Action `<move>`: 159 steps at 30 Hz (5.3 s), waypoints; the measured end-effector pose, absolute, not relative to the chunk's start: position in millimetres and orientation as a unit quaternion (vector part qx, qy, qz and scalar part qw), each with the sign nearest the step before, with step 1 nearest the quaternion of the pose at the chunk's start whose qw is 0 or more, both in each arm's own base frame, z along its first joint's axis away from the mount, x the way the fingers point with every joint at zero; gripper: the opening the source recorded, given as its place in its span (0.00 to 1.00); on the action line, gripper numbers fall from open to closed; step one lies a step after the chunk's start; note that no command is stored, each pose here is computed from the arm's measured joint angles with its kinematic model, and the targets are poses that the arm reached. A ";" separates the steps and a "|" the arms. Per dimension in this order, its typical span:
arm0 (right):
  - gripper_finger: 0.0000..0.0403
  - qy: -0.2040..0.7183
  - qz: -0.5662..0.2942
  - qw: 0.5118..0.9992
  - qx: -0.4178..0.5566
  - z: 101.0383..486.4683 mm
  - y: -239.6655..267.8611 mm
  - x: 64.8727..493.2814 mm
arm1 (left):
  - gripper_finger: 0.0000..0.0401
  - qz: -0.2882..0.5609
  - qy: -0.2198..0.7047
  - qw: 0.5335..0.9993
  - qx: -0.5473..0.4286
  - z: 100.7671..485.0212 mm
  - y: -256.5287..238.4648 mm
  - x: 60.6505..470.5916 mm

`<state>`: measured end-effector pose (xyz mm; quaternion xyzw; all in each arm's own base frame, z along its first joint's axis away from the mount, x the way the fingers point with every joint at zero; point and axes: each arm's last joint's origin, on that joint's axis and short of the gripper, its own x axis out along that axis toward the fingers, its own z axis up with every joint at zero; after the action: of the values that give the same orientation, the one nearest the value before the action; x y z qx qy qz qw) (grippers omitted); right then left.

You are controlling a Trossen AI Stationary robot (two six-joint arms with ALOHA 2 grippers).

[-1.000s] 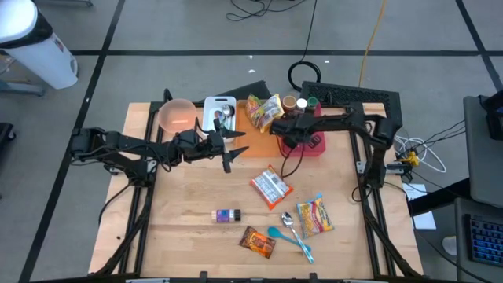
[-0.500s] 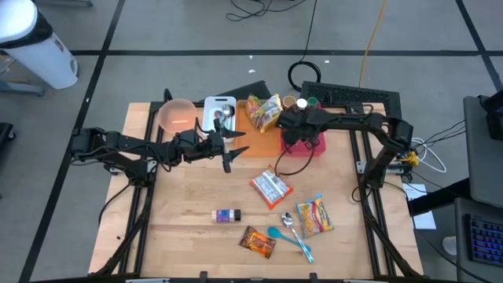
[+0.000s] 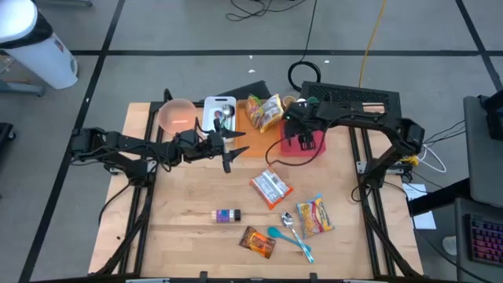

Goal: Pick & Place Food Item
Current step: Put the brown seasoning bottle into the red bin, then adjust the orange bin on the table

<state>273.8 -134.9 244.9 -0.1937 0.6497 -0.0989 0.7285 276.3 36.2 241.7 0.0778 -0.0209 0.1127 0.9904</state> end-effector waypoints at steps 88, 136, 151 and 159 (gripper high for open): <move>0.25 0.600 0.066 0.621 -0.499 175.3 -165.6 247.5 | 0.60 0.051 0.003 0.997 0.059 236.0 61.5 271.9; 0.59 0.308 -0.233 0.921 -0.044 256.8 -139.5 279.8 | 0.60 0.130 0.020 0.991 0.032 233.0 72.1 269.5; 0.77 0.343 -0.174 0.921 -0.064 254.4 -116.4 282.2 | 0.60 0.001 0.119 0.993 0.016 212.5 80.1 262.9; 0.70 0.352 -0.162 0.919 -0.071 252.5 -110.5 283.4 | 0.60 -0.030 0.220 0.975 -0.029 203.4 73.6 262.8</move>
<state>283.4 -110.5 252.5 -0.0715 0.3516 -0.1622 0.9192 262.8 73.6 203.4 -0.0293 0.2197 -0.0304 0.9747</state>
